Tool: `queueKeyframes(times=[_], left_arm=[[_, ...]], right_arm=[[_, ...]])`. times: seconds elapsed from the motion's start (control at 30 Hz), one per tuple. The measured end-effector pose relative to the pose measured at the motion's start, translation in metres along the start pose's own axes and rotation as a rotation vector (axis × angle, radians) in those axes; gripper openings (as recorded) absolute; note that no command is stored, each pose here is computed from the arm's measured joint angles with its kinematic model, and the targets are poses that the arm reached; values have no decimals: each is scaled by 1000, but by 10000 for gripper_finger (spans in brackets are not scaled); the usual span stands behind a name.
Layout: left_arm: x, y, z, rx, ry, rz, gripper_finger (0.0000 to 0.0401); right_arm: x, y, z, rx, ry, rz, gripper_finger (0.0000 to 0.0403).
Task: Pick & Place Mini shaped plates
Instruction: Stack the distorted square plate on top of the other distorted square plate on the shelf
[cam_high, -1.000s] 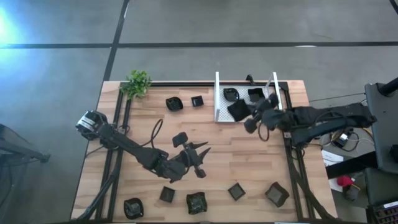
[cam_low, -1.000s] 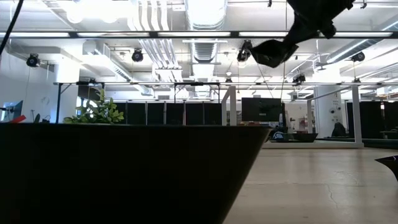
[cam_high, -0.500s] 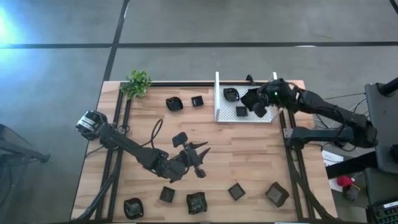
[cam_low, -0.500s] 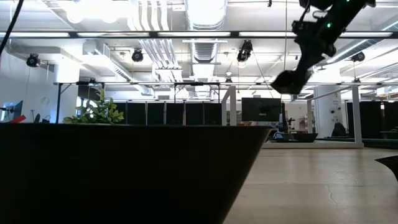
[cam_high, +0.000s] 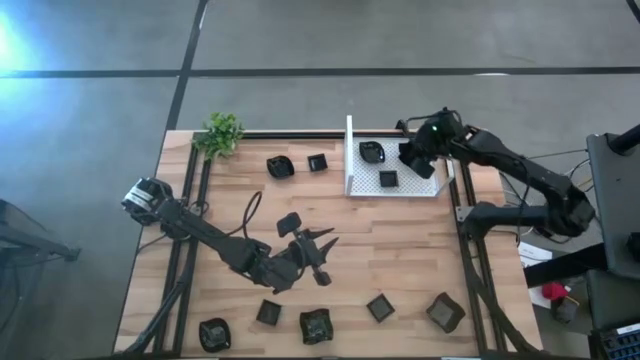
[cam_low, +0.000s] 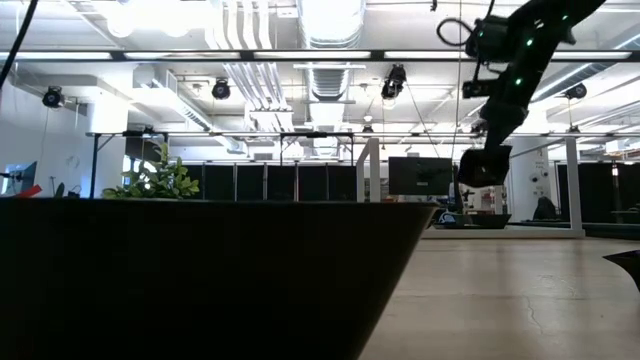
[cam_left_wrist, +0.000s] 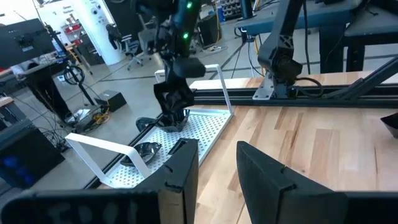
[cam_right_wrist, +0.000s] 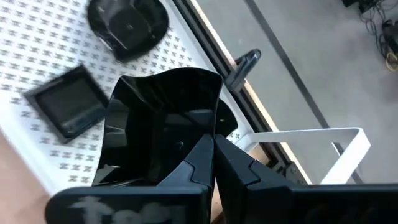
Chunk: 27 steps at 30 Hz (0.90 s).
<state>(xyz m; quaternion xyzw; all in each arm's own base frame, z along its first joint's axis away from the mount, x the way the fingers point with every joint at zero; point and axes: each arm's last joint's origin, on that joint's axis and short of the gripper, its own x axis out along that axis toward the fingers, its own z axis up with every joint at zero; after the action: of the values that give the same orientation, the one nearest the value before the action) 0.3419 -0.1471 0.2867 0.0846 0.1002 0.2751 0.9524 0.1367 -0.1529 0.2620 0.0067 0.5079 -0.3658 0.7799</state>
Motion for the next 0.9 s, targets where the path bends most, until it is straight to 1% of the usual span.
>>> queueKeyframes(times=[0.07, 0.27, 0.37, 0.57, 0.6, 0.7, 0.9], left_arm=[[0, 0, 0, 0, 0, 0, 106], [0, 0, 0, 0, 0, 0, 106], [0, 0, 0, 0, 0, 1, 106], [1, 1, 0, 0, 1, 4, 106], [1, 1, 0, 0, 1, 4, 106], [1, 1, 0, 1, 1, 4, 106], [3, 2, 0, 0, 3, 9, 106]], right_arm=[[9, -4, 2, 41, 10, -11, 8], [28, -12, 4, 262, 49, -30, 8], [34, -11, 5, 325, 63, -31, 8], [44, -10, 9, 416, 54, -35, 8], [46, -10, 10, 417, 57, -42, 8], [51, -11, 9, 428, 90, -109, 8], [60, -9, 9, 450, 113, -113, 8]])
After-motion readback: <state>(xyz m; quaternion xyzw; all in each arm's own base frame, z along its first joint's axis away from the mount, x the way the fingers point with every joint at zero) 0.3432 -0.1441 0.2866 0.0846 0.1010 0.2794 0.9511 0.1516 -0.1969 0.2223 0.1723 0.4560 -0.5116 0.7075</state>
